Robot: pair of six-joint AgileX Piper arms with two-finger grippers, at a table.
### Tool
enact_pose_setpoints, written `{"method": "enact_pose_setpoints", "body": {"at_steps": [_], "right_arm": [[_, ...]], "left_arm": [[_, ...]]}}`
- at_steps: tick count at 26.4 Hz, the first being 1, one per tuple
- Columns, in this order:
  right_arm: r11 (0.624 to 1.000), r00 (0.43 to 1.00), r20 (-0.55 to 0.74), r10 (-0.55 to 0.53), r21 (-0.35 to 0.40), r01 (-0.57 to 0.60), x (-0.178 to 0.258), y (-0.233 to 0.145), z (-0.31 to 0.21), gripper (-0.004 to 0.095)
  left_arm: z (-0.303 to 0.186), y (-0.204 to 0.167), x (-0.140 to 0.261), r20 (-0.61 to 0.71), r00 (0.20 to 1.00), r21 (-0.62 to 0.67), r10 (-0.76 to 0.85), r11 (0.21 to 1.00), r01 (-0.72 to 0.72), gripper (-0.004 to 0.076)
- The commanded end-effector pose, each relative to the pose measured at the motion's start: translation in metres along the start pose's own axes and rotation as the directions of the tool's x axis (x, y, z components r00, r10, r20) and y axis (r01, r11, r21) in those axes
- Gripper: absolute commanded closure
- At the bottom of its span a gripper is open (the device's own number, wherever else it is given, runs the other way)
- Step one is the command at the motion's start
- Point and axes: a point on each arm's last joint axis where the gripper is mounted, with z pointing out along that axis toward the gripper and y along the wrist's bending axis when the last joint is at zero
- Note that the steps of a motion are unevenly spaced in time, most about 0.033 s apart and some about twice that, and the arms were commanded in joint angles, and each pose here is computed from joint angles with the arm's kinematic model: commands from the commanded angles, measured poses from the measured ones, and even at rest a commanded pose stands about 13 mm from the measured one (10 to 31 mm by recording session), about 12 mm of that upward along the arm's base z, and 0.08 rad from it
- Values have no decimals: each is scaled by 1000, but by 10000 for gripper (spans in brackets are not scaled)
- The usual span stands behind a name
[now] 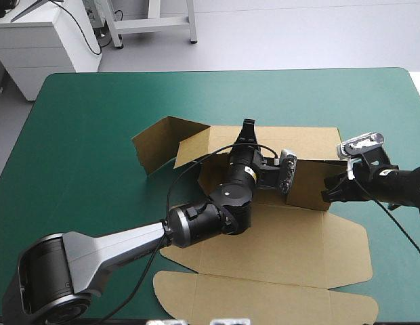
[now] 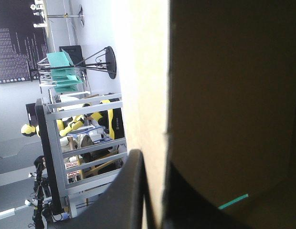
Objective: Fold the box
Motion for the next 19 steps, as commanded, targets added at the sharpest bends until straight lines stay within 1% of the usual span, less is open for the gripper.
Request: {"method": "enact_pose_setpoints", "body": {"at_steps": [1, 3, 5, 8, 13, 16, 19], "right_arm": [[1000, 993, 115, 21, -25, -18, -15, -2, 4, 483], [998, 990, 141, 26, -55, -18, -19, -4, 14, 495], [999, 988, 151, 38, -44, -31, -20, -7, 18, 527], [999, 988, 145, 46, -31, -41, -20, -12, 24, 625], [997, 992, 113, 59, -50, -54, -18, -14, 33, 821], [998, 993, 106, 54, -50, -49, -17, -14, 33, 911], [997, 993, 105, 55, -50, -50, -17, -14, 33, 907]], "left_arm": [[-9, -6, -19, 161, 981, 80, -106, 992, 94, 732], [-9, -6, -19, 161, 981, 80, -106, 992, 94, 732], [-9, -6, -19, 161, 981, 80, -106, 992, 94, 732], [-9, -6, -20, 165, 981, 75, -102, 993, 90, 732], [-9, -5, -21, 177, 980, 61, -87, 995, 77, 732], [-9, -3, -20, 176, 980, 45, -88, 996, 81, 732], [-9, -4, -20, 168, 982, 47, -89, 995, 82, 732]]}}
